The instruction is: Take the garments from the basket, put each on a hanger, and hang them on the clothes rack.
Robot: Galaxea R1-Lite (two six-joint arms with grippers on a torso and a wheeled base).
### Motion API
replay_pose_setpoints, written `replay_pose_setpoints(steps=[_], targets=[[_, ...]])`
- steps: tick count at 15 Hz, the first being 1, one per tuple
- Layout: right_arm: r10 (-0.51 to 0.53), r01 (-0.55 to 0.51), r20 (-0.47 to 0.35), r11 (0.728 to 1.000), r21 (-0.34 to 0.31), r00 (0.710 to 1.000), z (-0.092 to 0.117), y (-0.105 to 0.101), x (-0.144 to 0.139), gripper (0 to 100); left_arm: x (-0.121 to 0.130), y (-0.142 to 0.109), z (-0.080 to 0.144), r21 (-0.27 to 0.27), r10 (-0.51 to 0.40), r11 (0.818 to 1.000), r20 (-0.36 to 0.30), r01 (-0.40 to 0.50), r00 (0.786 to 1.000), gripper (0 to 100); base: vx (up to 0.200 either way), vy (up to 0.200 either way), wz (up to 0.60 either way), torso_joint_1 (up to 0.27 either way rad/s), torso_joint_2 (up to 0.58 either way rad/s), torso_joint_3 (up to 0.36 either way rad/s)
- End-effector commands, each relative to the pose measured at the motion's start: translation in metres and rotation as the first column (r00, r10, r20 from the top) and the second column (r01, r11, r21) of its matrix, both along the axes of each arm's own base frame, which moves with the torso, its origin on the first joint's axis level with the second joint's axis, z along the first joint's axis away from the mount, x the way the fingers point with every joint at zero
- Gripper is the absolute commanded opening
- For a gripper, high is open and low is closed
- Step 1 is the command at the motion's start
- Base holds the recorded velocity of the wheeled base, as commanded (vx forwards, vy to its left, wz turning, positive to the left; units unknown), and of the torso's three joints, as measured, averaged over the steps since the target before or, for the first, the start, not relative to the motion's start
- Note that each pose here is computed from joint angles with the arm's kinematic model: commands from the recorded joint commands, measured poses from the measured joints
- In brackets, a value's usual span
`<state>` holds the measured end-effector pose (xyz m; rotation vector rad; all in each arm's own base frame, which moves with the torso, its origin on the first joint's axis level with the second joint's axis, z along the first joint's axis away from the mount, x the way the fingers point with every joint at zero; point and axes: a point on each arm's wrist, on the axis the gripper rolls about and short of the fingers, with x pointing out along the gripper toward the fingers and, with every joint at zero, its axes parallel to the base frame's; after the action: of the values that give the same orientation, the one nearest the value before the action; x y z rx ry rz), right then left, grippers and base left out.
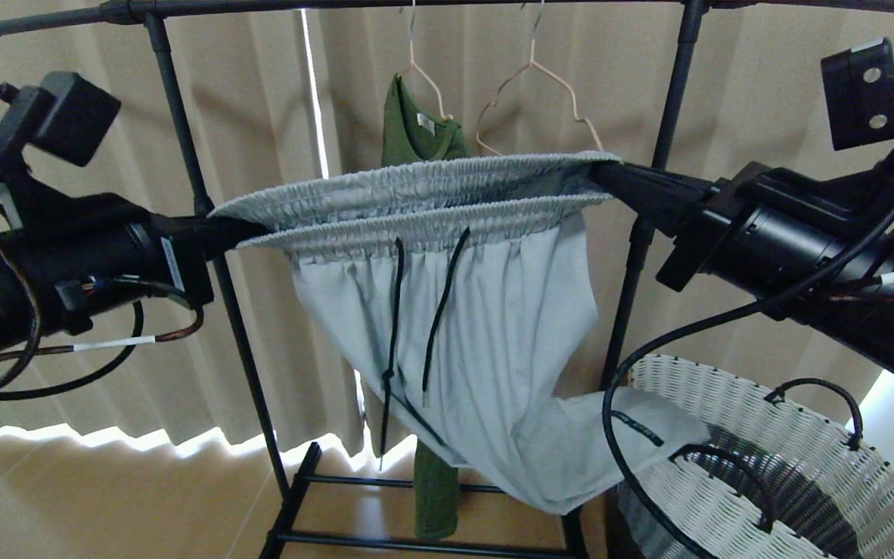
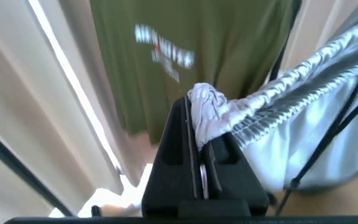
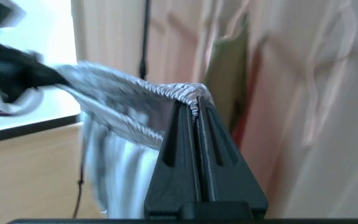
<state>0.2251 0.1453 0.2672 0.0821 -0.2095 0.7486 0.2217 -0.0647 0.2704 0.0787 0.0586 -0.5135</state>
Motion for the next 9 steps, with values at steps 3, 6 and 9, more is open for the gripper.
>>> replay_pose_setpoints(steps=[3, 6, 9], targets=[[-0.129, 0.128, 0.061, 0.991, 0.030, 0.990, 0.020, -0.031, 0.012, 0, -0.002, -0.011, 0.054, -0.017, -0.048, 0.999, 0.069, 0.050, 0.996, 0, 0.000, 0.000, 0.00, 0.000, 0.00, 0.000], [-0.184, 0.184, 0.040, 0.983, 0.013, 0.982, 0.012, -0.043, 0.021, 0, -0.003, -0.043, 0.033, 0.011, -0.169, 0.985, -0.044, 0.169, 0.985, 0, 0.000, 0.000, 0.00, 0.000, 0.00, 0.000], [-0.243, 0.245, 0.047, 0.969, -0.041, 0.969, 0.003, -0.055, 0.026, 0, 0.005, -0.063, 0.013, 0.015, -0.189, 0.981, -0.126, 0.193, 0.974, 0, 0.000, 0.000, 0.00, 0.000, 0.00, 0.000]])
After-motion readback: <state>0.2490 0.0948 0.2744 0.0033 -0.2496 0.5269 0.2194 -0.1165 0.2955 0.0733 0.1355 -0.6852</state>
